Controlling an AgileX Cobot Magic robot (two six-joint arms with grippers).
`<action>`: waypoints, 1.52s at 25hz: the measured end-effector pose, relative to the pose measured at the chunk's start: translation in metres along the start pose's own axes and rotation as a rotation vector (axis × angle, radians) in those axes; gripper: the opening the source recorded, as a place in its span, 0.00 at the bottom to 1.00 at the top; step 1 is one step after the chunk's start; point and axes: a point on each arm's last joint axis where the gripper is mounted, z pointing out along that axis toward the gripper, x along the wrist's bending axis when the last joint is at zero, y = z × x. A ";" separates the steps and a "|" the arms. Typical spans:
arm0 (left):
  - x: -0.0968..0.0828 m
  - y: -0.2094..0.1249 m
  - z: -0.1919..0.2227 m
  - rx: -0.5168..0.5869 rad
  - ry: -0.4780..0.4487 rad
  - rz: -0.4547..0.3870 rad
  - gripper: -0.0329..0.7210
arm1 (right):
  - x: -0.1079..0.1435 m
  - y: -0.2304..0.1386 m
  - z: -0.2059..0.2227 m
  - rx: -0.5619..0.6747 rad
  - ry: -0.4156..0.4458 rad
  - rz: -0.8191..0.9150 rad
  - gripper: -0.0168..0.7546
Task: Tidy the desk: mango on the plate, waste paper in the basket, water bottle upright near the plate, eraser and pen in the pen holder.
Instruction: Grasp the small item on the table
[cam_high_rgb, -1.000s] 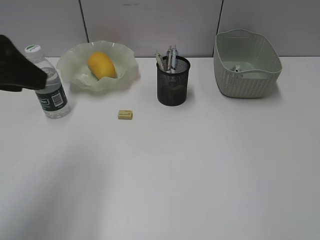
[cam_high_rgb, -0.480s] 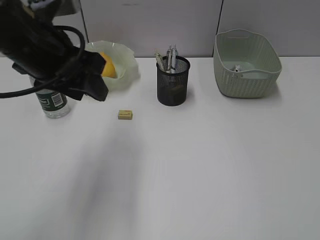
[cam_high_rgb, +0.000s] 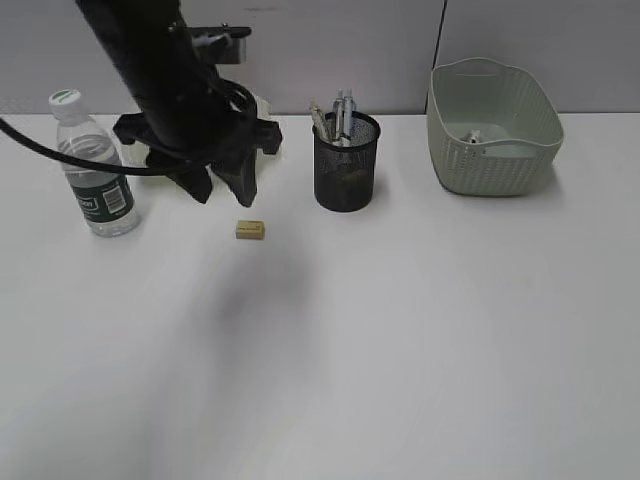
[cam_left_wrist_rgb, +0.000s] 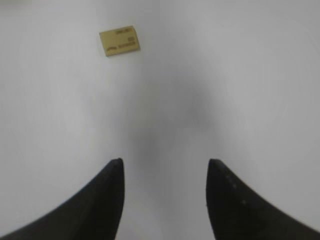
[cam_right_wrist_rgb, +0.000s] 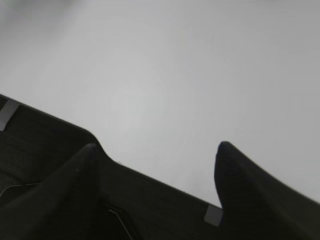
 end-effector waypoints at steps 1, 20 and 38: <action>0.000 0.006 0.006 0.013 0.013 0.003 0.58 | 0.000 0.000 0.000 0.000 0.000 0.000 0.75; 0.007 0.048 0.095 -0.002 0.131 -0.020 0.72 | 0.000 0.000 0.000 0.000 0.000 0.002 0.75; 0.017 0.052 0.130 -0.025 0.161 -0.080 0.78 | 0.000 0.000 0.000 0.000 0.000 0.003 0.75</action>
